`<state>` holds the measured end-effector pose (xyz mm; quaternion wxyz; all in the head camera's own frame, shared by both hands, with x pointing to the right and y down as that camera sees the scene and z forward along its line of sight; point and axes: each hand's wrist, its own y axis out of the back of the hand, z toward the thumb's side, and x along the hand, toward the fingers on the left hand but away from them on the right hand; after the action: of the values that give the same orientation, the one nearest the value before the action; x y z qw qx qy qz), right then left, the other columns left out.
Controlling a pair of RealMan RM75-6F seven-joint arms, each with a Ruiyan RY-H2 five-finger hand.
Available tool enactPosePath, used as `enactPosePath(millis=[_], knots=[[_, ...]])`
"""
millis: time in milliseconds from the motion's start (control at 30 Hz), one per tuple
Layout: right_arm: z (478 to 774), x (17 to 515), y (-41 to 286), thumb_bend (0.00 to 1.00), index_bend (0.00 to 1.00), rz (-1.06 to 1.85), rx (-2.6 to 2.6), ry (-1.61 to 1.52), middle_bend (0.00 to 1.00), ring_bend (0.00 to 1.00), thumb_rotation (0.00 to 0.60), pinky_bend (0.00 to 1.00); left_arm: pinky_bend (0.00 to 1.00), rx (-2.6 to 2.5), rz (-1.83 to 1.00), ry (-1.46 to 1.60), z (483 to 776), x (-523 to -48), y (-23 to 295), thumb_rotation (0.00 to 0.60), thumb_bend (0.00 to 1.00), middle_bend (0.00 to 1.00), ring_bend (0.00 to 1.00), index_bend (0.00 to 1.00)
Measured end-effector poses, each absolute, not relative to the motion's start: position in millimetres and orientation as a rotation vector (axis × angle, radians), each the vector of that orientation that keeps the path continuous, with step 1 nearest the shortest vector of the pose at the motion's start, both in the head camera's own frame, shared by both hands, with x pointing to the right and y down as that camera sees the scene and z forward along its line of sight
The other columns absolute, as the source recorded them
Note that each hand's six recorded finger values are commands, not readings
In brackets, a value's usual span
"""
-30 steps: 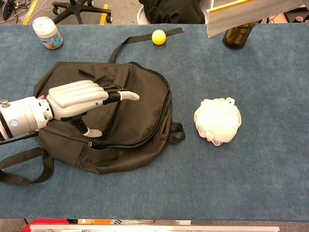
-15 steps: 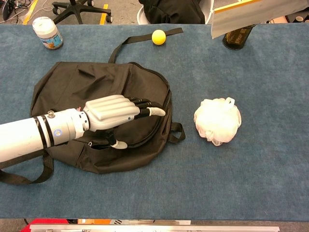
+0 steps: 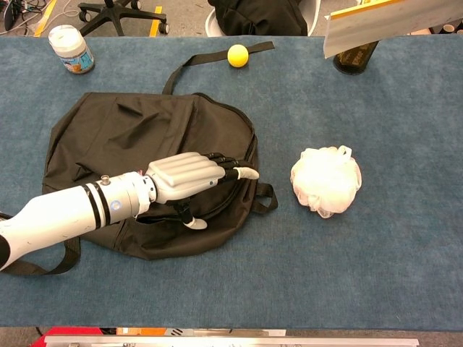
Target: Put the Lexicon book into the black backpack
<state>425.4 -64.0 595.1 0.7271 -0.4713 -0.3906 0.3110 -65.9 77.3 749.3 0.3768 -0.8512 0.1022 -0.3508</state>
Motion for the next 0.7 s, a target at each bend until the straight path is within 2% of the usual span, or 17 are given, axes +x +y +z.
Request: enactPosePath(millis=[533,633,700], knots=[[591.9,425.5,-62.2,0.35,0.80,0.675,-1.041,-0.874,0.73,0.48,0.600,0.46,0.07,-2.140,-0.958,0.426,764.3,-74.9,60.9,0.600,0.18,0.00,0.00,0.00],[591.3,426.2,-61.5,0.35,0.80,0.677,-1.040,-0.877,0.73,0.48,0.600,0.46,0.13,-2.132,-0.957,0.470,761.9,-77.2,55.8,0.600,0.19,0.01,0.03,0.01],[591.2,426.2,-60.8,0.35,0.80,0.676,-1.041,-0.879,0.73,0.48,0.600,0.46,0.19,-2.121,-0.956,0.512,759.1,-80.5,50.1,0.600,0.21,0.05,0.08,0.04]])
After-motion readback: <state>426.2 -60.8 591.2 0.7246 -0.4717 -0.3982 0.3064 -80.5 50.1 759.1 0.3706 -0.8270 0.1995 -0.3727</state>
